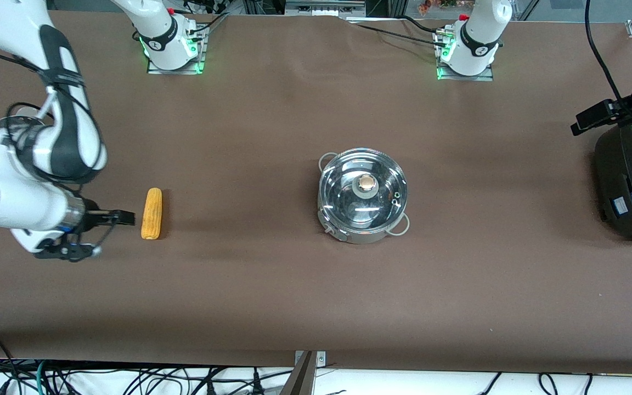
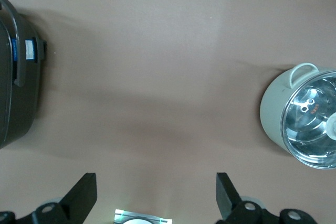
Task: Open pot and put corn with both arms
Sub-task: 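Reach the right gripper down to the yellow corn cob, then grasp the corn with the right gripper while the left gripper reaches the lid knob, then grip the glass lid knob with the left gripper and hold the corn, then lift the lid with the left gripper while the right gripper lifts the corn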
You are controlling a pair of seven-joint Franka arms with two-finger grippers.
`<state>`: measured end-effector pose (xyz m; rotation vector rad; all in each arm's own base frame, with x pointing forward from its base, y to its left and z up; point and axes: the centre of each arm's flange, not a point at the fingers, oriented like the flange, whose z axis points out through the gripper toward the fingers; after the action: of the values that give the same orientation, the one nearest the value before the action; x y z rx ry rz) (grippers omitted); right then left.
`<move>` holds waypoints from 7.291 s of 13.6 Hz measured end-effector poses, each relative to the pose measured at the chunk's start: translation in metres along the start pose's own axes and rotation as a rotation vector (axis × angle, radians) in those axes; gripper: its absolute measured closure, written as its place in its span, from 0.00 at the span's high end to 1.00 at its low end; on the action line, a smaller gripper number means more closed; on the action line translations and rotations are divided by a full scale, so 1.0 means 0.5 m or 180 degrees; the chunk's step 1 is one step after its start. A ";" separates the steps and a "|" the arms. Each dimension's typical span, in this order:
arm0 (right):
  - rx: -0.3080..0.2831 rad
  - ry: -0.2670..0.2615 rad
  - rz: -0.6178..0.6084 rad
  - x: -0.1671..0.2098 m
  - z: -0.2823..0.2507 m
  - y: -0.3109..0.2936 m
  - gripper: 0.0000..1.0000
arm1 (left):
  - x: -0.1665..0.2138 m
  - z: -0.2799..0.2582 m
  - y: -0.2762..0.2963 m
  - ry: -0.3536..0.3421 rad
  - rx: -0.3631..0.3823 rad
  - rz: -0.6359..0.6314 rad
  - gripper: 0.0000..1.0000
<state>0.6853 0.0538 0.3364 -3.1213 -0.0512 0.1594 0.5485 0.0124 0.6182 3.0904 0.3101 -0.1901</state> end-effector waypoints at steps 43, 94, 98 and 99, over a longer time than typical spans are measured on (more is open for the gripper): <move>-0.0074 -0.0027 0.0067 -0.125 0.297 0.058 0.31 | -0.132 0.553 0.749 0.0002 -0.0218 0.0540 1.00; 0.0027 0.0187 0.0140 -0.033 -0.137 -0.219 0.26 | -0.048 0.369 0.600 0.0072 0.0039 0.0416 0.51; 0.0132 0.0217 0.0406 -0.061 -0.155 -0.358 0.26 | 0.039 0.353 0.454 0.0050 0.0025 0.0648 0.51; 0.0197 0.0229 0.0509 -0.072 -0.166 -0.401 0.26 | 0.058 0.364 0.413 0.0014 0.0047 0.0753 0.51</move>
<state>0.6516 0.2518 0.4263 -3.0641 0.2004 0.0492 0.5965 -0.1916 0.4375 3.1070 -0.0581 -0.1788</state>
